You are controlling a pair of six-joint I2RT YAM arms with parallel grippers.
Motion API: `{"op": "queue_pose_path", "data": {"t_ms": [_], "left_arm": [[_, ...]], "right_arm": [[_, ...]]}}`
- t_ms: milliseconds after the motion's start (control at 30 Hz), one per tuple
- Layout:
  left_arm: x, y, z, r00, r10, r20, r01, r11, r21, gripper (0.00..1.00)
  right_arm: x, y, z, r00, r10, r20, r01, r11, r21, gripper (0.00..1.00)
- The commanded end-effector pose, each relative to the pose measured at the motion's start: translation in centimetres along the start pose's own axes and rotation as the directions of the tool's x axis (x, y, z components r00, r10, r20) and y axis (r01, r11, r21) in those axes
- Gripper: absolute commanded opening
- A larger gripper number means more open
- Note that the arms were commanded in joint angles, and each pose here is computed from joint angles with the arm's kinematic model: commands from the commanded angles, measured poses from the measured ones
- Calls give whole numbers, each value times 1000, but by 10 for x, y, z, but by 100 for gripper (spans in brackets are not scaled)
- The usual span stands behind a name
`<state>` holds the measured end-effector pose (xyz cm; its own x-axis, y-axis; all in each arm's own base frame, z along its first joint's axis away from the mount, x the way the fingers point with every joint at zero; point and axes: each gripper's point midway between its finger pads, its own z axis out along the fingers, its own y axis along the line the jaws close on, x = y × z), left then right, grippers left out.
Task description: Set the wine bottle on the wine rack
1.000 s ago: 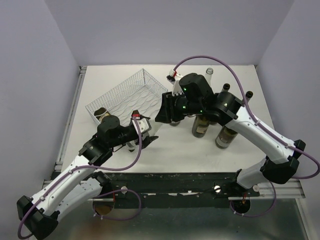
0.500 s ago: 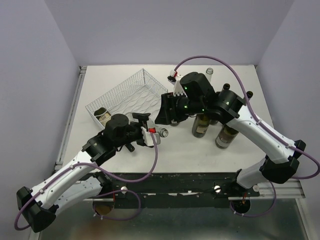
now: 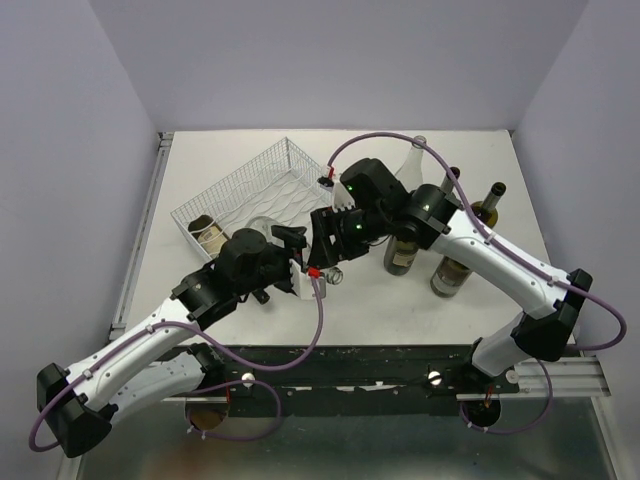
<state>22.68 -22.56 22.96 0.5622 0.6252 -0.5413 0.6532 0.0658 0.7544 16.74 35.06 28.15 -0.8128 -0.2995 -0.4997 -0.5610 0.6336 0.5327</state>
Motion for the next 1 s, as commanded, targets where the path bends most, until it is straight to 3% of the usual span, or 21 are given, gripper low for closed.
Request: {"op": "queue_pose_path", "data": {"t_ms": [0,267,567,767,833,967], "left_arm": [[-39,73,-18,986,150,70,-129,961,-244,0],[-43,78,-21,983,170,73,-146,956,-256,0],[-43,78,-21,982,177,69,-154,954,-258,0],[-44,81,-21,983,171,70,-146,952,-268,0],[-45,82,-21,984,163,74,-138,952,-274,0],[-44,85,-21,991,105,77,-79,957,-280,0]], "right_arm": [[24,-8,16,994,-5,-112,3,1000,-23,70],[42,-35,34,984,-9,-178,20,998,61,68],[44,-49,50,978,-28,-208,52,992,113,55],[46,-57,59,973,-48,-225,84,985,152,55],[47,-58,61,972,-50,-230,88,983,160,45],[48,-62,61,972,-43,-233,90,977,193,8]]}}
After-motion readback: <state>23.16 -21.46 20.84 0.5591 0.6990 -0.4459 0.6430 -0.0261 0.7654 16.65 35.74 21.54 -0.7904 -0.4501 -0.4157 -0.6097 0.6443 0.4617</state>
